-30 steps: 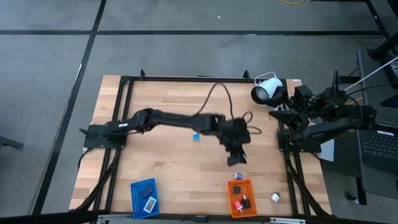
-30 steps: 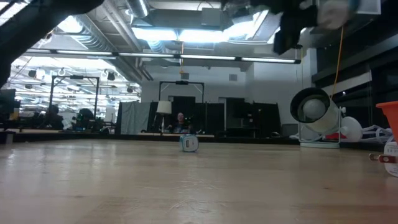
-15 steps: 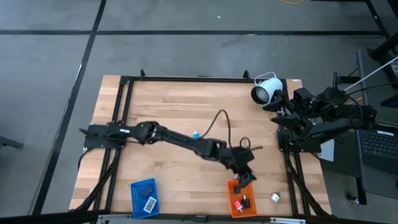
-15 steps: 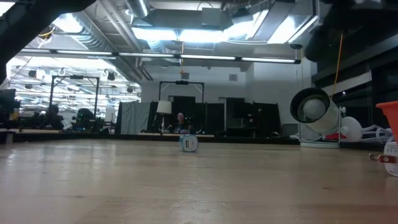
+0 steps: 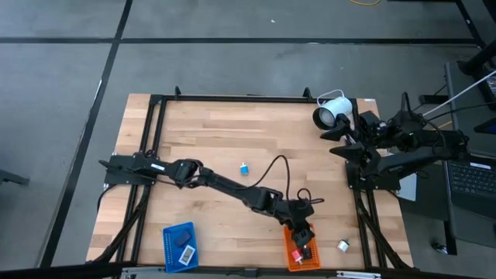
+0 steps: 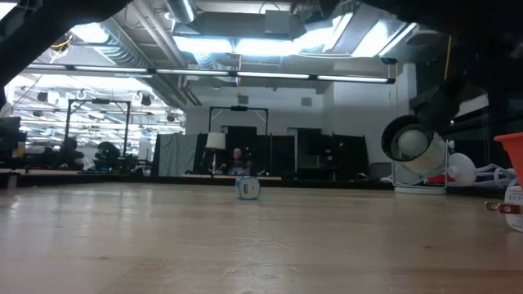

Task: Pick & Place Office items
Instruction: Put the right blue charger adapter into the orange bin, then adjust the orange bin

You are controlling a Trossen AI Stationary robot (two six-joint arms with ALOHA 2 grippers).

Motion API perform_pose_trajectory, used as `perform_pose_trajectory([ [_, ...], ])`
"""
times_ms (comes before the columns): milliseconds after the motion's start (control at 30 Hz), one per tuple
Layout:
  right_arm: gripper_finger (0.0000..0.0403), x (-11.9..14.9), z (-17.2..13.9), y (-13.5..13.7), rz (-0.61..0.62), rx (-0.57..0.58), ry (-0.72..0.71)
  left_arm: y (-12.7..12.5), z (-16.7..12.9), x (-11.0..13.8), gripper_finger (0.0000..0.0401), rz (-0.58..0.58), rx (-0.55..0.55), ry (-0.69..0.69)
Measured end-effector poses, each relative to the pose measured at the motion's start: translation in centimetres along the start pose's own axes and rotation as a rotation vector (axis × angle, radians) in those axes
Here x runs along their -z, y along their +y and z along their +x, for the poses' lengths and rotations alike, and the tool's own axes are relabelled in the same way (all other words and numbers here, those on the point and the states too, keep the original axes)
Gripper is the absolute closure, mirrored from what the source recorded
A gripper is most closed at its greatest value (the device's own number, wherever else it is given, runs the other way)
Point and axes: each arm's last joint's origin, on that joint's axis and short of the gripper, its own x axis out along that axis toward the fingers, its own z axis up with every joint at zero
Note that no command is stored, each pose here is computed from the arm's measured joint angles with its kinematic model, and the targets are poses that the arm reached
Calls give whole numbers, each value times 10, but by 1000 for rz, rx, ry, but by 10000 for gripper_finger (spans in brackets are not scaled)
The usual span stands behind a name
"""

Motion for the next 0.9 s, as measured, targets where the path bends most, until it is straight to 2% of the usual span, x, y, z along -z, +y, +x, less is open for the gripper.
perform_pose_trajectory([
  [133,124,3,6,-2,24,11,18,5,3,2,271,4,-12,10],
  [400,124,4,7,-2,20,14,24,8,7,7,209,1,-21,31],
  [567,124,4,7,-2,15,14,24,10,7,7,199,22,-30,45],
  [733,124,4,7,-2,9,14,24,10,6,5,224,20,60,120],
  [900,124,4,7,-2,7,14,24,10,4,4,285,-2,88,158],
])
